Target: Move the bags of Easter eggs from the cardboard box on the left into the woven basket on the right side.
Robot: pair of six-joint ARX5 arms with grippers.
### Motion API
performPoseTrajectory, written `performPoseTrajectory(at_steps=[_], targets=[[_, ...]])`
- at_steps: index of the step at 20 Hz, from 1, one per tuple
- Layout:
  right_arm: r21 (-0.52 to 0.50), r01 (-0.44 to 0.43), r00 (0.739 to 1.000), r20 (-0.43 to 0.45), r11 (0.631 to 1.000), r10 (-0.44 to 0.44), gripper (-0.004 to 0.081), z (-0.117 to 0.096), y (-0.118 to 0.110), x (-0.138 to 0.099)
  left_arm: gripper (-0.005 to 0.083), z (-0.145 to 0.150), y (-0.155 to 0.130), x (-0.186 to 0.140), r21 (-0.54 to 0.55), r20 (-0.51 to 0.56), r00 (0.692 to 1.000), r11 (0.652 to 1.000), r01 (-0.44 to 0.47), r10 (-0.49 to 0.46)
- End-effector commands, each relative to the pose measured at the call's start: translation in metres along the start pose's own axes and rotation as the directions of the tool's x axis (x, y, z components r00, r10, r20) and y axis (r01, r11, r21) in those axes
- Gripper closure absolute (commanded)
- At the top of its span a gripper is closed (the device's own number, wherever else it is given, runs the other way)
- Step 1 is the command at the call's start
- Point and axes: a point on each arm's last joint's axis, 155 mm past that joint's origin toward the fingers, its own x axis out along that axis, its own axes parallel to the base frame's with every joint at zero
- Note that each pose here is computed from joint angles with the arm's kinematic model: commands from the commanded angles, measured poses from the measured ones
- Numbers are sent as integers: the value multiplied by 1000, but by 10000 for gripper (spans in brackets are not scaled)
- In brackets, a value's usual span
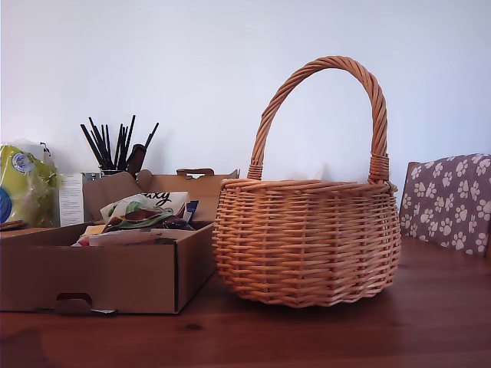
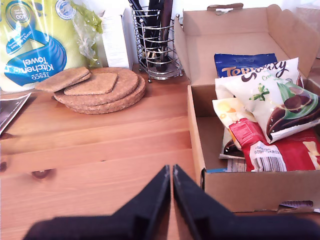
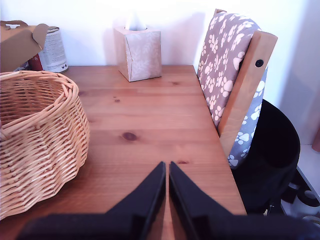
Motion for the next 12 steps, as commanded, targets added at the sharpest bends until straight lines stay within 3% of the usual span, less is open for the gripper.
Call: performPoseTrajectory(at_steps=[1,8,12], targets=[[3,1,1000,-3,1000,-1,783,-4,0,1,797,-8,-5,1,-6,-15,999,1000,29,-29],[6,-1,1000,27,1000,1,783,4,0,1,797,0,-9,1,-6,15,999,999,50,-50],[209,-24,997,79,978,8,783,35,1,-9,797,27,-29,-6,-47,91,985,987,154,-150]])
